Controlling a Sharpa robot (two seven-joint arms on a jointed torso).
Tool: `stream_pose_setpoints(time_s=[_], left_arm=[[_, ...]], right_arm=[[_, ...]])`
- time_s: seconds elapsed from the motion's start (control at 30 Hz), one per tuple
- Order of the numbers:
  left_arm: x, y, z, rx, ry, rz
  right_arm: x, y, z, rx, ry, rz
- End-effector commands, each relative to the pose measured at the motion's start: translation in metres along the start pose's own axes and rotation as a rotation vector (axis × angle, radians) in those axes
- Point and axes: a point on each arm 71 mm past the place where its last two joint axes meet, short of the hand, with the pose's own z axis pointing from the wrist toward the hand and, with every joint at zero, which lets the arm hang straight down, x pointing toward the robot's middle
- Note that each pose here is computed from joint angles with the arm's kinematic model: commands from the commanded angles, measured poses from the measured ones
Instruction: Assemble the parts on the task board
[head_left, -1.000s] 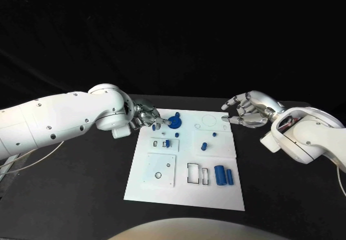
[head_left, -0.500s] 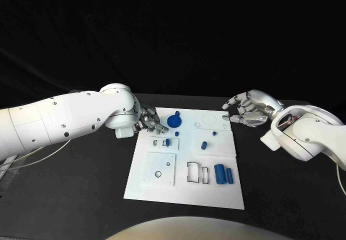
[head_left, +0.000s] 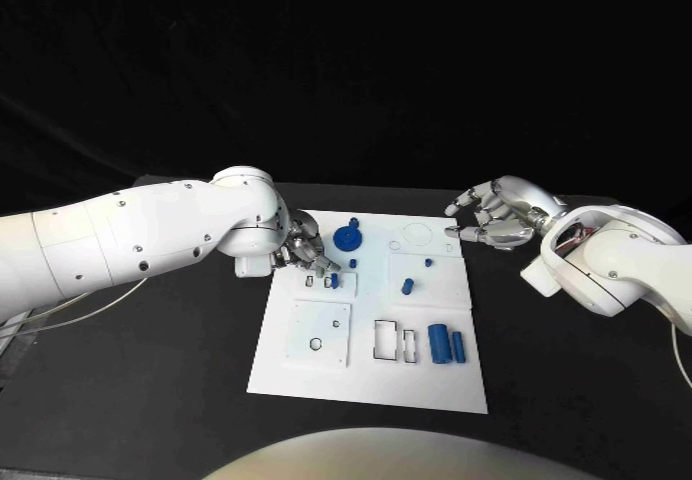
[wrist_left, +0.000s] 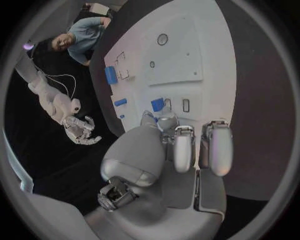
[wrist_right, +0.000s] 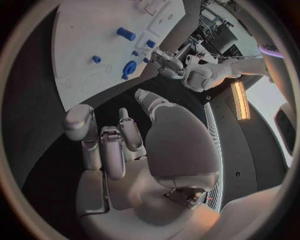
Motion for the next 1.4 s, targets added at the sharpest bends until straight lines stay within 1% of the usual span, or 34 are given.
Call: stream_pose_setpoints(time_s=[0.03, 0.6, 0.9, 1.23, 1.4], left_arm=[[0.0023, -0.0027, 0.0000, -0.002, 0.028, 0.005], [0.0015, -0.0107, 0.0055, -0.003, 0.024, 0.010], [0.0029, -0.0147, 0.0083, -0.004, 0.040, 0.025], [0.0040, -0.0126, 0.0094, -0.016, 0.065, 0.050], [0.0056, -0.0137, 0.0097, -0.017, 0.078, 0.066]], right_arm=[[0.001, 0.000, 0.000, 0.004, 0.018, -0.020], [0.003, 0.001, 0.003, 0.006, 0.023, -0.023], [0.004, 0.001, 0.004, 0.005, 0.025, -0.024], [0.004, 0.001, 0.004, 0.008, 0.026, -0.024], [0.004, 0.001, 0.004, 0.009, 0.028, -0.024]])
